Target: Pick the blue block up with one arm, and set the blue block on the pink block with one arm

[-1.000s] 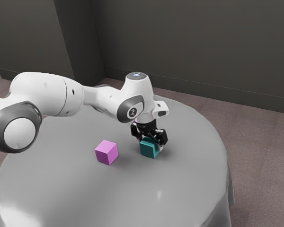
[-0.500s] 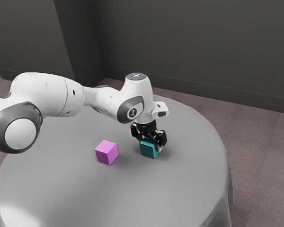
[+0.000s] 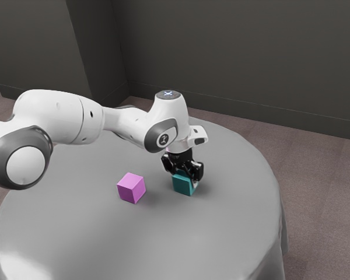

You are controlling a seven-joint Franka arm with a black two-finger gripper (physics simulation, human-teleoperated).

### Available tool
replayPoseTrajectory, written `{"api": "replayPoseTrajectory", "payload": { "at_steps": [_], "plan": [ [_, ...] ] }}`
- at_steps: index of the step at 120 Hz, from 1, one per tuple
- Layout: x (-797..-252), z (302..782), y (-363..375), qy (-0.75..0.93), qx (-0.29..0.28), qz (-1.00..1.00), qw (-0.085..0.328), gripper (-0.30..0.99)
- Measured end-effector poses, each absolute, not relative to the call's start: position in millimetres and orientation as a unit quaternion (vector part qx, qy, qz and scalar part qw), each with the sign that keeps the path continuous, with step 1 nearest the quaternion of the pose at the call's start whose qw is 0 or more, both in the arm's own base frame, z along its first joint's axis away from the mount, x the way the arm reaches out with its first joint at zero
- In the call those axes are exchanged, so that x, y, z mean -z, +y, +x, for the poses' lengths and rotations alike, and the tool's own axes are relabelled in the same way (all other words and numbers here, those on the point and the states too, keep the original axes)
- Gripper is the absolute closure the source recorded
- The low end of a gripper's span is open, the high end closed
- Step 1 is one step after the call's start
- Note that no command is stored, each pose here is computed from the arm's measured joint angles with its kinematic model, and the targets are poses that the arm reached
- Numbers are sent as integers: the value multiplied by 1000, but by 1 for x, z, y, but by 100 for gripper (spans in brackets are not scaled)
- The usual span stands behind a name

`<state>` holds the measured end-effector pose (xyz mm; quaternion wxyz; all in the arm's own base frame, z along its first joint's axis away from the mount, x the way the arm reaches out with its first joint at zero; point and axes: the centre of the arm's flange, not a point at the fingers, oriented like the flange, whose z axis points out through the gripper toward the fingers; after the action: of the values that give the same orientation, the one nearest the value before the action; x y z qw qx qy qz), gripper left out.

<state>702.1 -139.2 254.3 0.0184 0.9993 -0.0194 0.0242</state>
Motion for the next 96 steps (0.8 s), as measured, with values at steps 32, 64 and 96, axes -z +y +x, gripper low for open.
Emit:
{"api": "replayPoseTrajectory", "payload": {
  "at_steps": [32,64,96],
  "plan": [
    [-265,702,-141,-19,-30,999,16,32],
    [-347,681,-122,-11,-52,999,-7,31],
    [-364,639,-79,11,-42,999,-33,30]
  ]
}}
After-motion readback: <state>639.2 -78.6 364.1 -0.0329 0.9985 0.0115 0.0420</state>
